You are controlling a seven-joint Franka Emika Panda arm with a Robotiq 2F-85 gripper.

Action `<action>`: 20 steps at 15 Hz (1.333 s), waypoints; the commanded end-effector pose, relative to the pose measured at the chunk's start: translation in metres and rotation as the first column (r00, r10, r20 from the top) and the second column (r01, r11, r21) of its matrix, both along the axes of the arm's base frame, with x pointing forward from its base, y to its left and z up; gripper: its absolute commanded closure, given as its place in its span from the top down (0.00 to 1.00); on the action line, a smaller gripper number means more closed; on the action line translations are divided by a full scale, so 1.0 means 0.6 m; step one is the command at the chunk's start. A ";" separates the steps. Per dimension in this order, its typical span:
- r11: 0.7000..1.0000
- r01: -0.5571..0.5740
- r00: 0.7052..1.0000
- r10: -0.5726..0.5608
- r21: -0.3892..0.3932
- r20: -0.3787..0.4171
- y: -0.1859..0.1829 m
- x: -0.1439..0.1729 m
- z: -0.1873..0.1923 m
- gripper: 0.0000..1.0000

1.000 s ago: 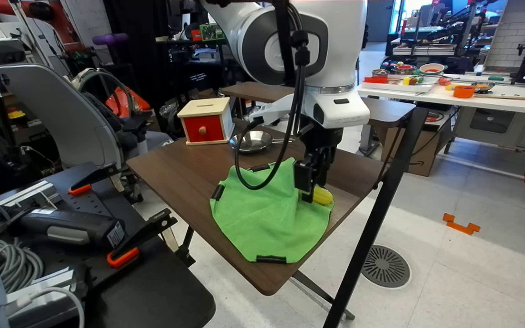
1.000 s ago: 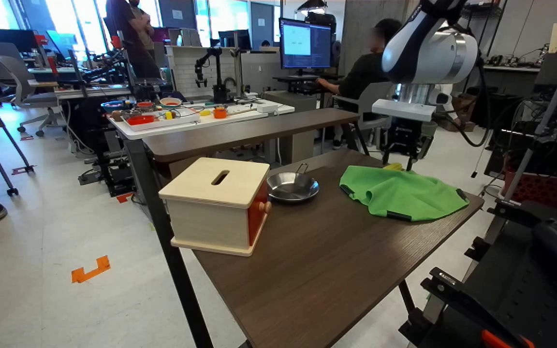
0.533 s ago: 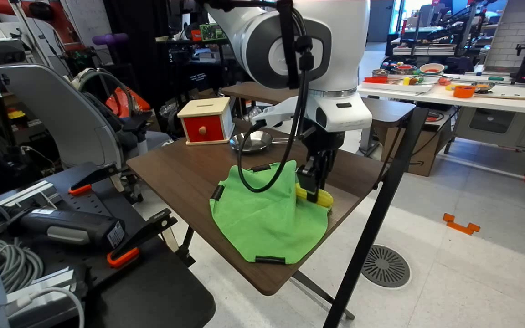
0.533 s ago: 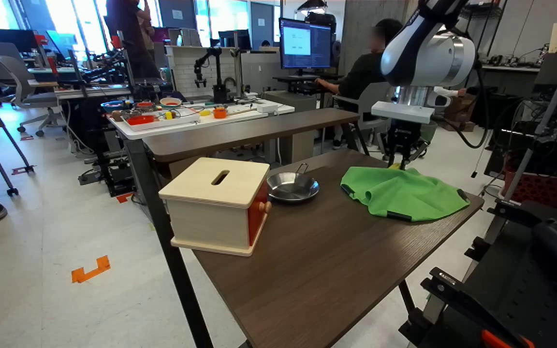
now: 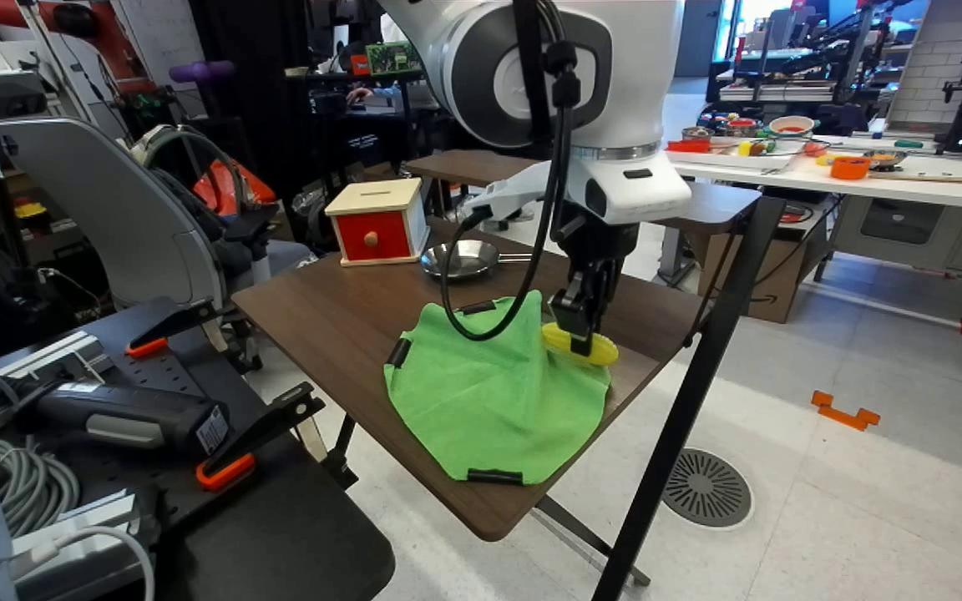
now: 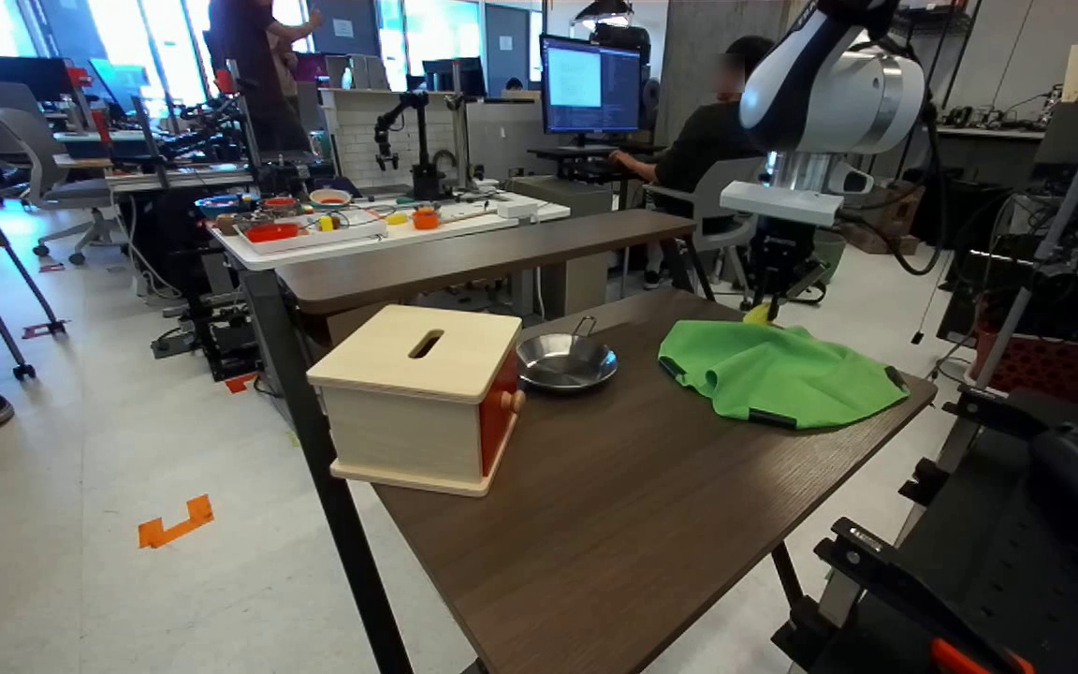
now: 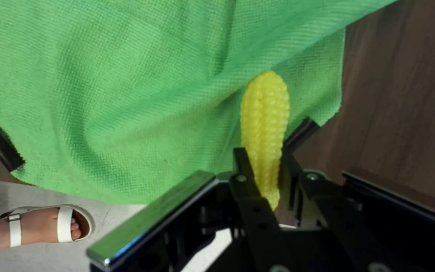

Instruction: Put the yellow object on the pan

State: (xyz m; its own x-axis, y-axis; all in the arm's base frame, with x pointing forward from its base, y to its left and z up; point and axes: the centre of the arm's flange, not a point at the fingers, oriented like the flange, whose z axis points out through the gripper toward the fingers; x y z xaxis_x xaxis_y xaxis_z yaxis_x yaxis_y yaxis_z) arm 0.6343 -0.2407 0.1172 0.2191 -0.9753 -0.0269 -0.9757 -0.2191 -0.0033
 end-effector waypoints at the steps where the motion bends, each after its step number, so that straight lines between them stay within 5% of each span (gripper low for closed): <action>1: 0.999 -0.054 0.994 0.055 -0.007 0.099 0.036 -0.015 0.088 0.06; 7: 0.982 -0.168 0.940 0.185 -0.085 0.287 0.141 0.035 0.221 0.06; 11: 0.954 -0.281 0.877 0.299 -0.103 0.375 0.245 0.074 0.271 0.06; 20: 0.825 -0.557 0.733 0.544 -0.100 0.408 0.437 0.092 0.260 0.06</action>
